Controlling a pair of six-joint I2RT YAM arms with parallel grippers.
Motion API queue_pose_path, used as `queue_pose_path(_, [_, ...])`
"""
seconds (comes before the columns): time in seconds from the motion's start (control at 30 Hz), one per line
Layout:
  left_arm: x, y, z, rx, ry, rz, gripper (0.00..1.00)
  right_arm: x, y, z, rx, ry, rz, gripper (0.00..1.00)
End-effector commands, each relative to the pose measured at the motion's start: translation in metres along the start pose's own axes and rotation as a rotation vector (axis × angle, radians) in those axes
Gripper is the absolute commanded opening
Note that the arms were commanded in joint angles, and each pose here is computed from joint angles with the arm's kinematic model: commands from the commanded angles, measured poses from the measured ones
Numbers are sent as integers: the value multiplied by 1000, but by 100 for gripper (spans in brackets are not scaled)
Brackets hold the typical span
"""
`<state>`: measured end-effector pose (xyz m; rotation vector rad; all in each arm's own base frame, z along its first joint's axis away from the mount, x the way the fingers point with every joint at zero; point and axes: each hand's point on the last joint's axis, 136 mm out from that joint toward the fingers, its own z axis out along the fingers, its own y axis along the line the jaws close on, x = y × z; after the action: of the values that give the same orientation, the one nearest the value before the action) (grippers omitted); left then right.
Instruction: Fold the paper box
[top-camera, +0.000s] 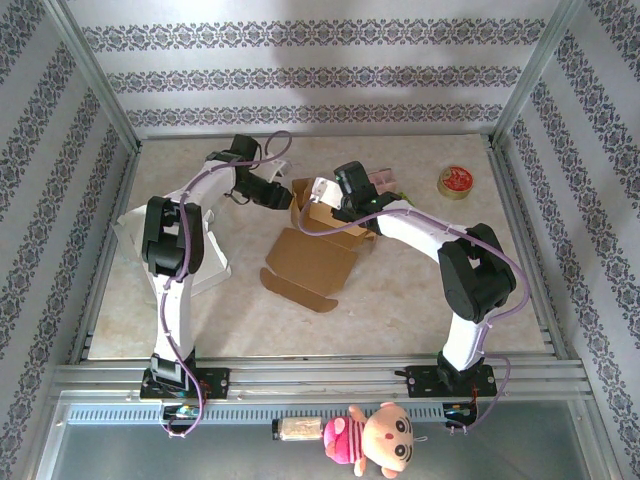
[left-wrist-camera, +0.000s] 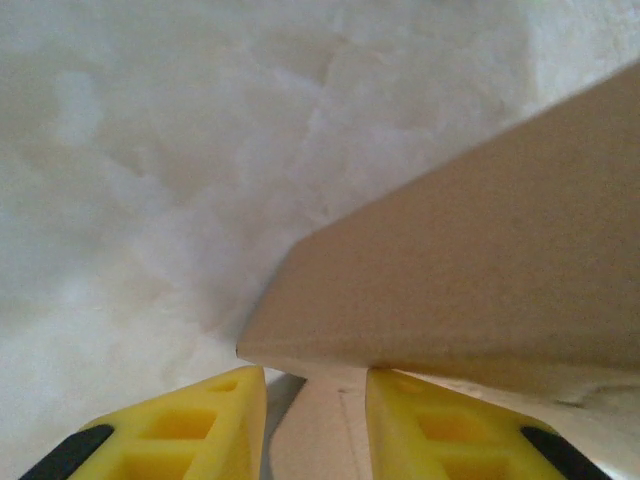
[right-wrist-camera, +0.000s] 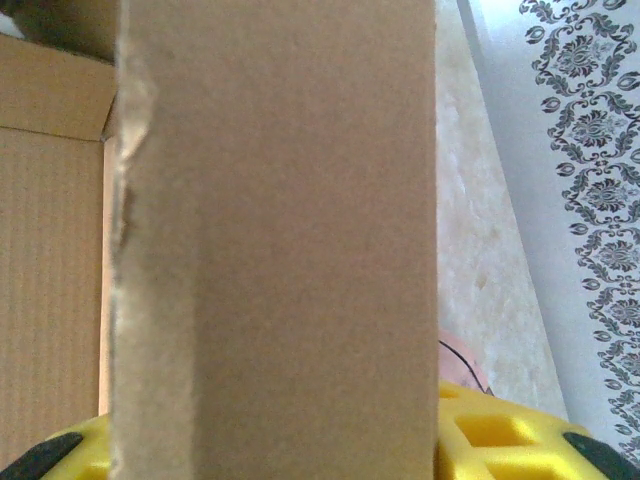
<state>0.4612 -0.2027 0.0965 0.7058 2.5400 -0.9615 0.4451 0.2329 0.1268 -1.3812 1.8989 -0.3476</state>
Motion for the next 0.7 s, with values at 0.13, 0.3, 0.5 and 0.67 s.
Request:
queue_pose_path(0.13, [-6, -55, -16, 130, -26, 102, 32, 5, 19, 1, -52, 25, -13, 43])
queue_pose_path(0.3, [7, -62, 0, 143, 1, 84, 39, 8, 22, 1, -55, 29, -14, 43])
queue_pose_path(0.5, [7, -47, 20, -21, -53, 150, 42, 8, 25, 0, -68, 23, -14, 43])
queue_pose_path(0.67, [-13, -32, 9, -224, -156, 306, 43, 7, 24, -2, -66, 16, -16, 43])
